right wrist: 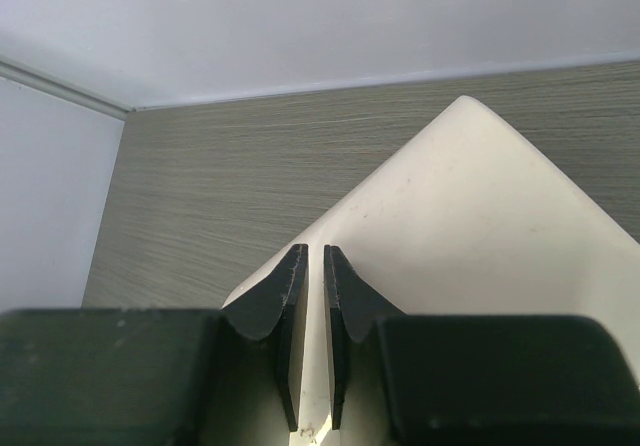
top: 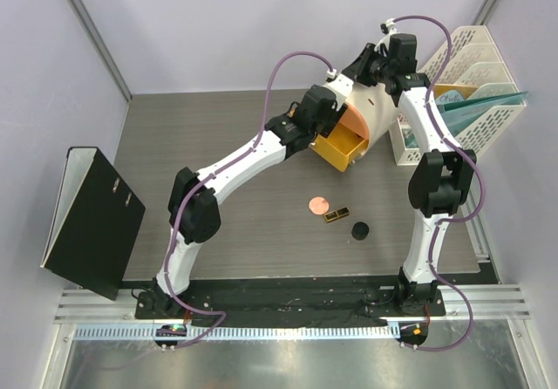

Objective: Organize the makeup

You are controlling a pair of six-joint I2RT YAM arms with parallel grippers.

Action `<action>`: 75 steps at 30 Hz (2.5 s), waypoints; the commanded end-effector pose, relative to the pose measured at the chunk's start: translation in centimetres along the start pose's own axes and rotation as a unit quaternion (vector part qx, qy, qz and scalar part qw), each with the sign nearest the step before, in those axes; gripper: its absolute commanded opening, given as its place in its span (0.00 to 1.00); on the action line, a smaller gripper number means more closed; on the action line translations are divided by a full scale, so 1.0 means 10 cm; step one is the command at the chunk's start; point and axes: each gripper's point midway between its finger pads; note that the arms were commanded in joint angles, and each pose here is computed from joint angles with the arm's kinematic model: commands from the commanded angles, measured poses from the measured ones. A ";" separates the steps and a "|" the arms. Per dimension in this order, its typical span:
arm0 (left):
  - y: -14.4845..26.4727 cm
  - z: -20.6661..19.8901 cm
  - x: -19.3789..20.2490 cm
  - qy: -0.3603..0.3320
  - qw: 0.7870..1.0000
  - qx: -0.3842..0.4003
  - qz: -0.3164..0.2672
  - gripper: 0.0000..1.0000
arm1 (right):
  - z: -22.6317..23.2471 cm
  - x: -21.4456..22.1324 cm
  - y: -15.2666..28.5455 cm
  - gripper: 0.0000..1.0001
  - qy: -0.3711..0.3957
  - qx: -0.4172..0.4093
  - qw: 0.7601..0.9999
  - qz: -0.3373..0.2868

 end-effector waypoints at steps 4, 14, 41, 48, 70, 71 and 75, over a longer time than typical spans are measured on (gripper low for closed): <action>-0.07 0.07 -0.17 0.012 0.999 -0.016 -0.027 0.74 | -0.38 0.93 0.02 0.19 -0.056 0.055 0.986 0.145; 0.28 -0.15 -0.56 0.019 0.996 0.054 -0.063 0.81 | -0.37 0.93 0.04 0.19 -0.052 0.056 0.986 0.146; 1.41 -2.19 1.74 -0.174 0.835 0.482 0.199 0.98 | -0.41 1.02 -0.01 0.19 -0.058 0.055 0.984 0.158; 1.31 -2.29 2.01 -0.151 0.832 0.482 0.230 0.99 | -0.41 1.04 -0.02 0.19 -0.058 0.054 0.984 0.160; 0.93 -2.46 2.39 -0.118 0.844 0.450 0.267 0.83 | -0.41 1.10 -0.02 0.19 -0.062 0.053 0.983 0.166; 0.92 -2.46 2.42 -0.120 0.843 0.449 0.271 0.78 | -0.42 1.10 -0.01 0.19 -0.063 0.054 0.983 0.167; 0.92 -2.44 2.51 -0.127 0.838 0.448 0.284 0.55 | -0.42 1.10 -0.01 0.19 -0.063 0.055 0.983 0.166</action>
Point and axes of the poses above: each gripper's point midway between its finger pads, its own y axis back along the fingers, its own z axis along the line the jaws close on, x = y × z, and after that the axes turned 12 degrees about y, right-handed
